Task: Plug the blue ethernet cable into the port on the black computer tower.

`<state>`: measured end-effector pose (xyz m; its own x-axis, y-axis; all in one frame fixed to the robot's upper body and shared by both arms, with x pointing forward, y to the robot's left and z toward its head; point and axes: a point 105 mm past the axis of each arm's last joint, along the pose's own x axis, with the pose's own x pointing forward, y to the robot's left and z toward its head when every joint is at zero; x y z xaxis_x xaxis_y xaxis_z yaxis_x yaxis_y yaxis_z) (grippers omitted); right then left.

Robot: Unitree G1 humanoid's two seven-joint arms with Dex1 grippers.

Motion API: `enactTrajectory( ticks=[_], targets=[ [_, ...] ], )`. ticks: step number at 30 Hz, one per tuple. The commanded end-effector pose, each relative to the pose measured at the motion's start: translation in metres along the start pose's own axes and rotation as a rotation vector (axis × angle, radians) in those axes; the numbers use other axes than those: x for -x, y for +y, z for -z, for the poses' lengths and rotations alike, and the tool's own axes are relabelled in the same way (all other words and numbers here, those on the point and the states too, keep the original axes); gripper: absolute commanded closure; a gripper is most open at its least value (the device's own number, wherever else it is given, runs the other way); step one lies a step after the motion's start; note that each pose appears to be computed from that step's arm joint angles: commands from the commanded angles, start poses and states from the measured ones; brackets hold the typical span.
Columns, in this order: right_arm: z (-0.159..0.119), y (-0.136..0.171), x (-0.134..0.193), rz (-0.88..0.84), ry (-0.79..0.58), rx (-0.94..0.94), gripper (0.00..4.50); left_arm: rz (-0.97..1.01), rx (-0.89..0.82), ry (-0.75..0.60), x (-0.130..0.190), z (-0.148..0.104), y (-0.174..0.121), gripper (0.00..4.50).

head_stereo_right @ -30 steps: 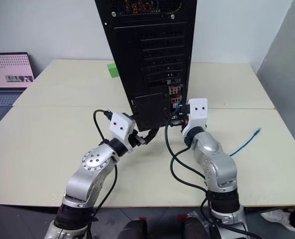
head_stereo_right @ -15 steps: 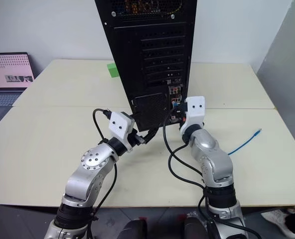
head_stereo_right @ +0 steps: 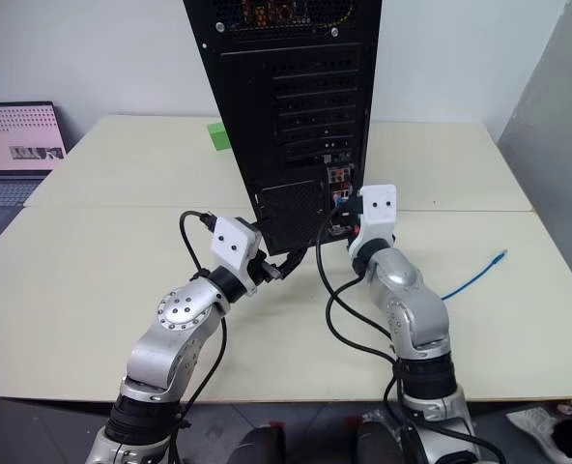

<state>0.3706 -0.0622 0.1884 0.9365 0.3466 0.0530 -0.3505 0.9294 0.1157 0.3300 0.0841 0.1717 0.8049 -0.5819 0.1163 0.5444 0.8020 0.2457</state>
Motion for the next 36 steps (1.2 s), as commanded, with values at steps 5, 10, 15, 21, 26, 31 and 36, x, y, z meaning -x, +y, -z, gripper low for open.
enactTrajectory(
  ticks=[5, 10, 15, 21, 26, 31, 36],
  targets=[
    [-0.0178, 0.0041, -0.0029, -0.015, -0.072, 0.015, 4.50, 0.004, -0.028, -0.064, 0.0008, -0.0173, -0.0018, 0.57],
    [-0.0185, 0.0034, -0.0039, -0.013, -0.079, 0.019, 4.50, 0.002, -0.029, -0.065, 0.0014, -0.0172, -0.0019, 0.57],
    [-0.0190, 0.0049, -0.0054, -0.020, -0.080, 0.025, 4.50, 0.000, -0.031, -0.061, 0.0022, -0.0163, -0.0009, 0.57],
    [-0.0170, 0.0075, -0.0063, -0.029, -0.074, 0.032, 4.50, 0.002, -0.029, -0.061, 0.0021, -0.0163, -0.0025, 0.57],
    [-0.0152, 0.0068, -0.0082, -0.023, -0.064, 0.056, 4.50, 0.002, -0.030, -0.062, 0.0021, -0.0163, -0.0026, 0.57],
    [-0.0135, 0.0061, -0.0096, -0.015, -0.054, 0.068, 4.50, 0.002, -0.031, -0.062, 0.0021, -0.0163, -0.0025, 0.57],
    [-0.0130, 0.0052, -0.0108, -0.006, -0.045, 0.083, 4.50, 0.000, -0.033, -0.062, 0.0020, -0.0164, -0.0026, 0.57]
  ],
)
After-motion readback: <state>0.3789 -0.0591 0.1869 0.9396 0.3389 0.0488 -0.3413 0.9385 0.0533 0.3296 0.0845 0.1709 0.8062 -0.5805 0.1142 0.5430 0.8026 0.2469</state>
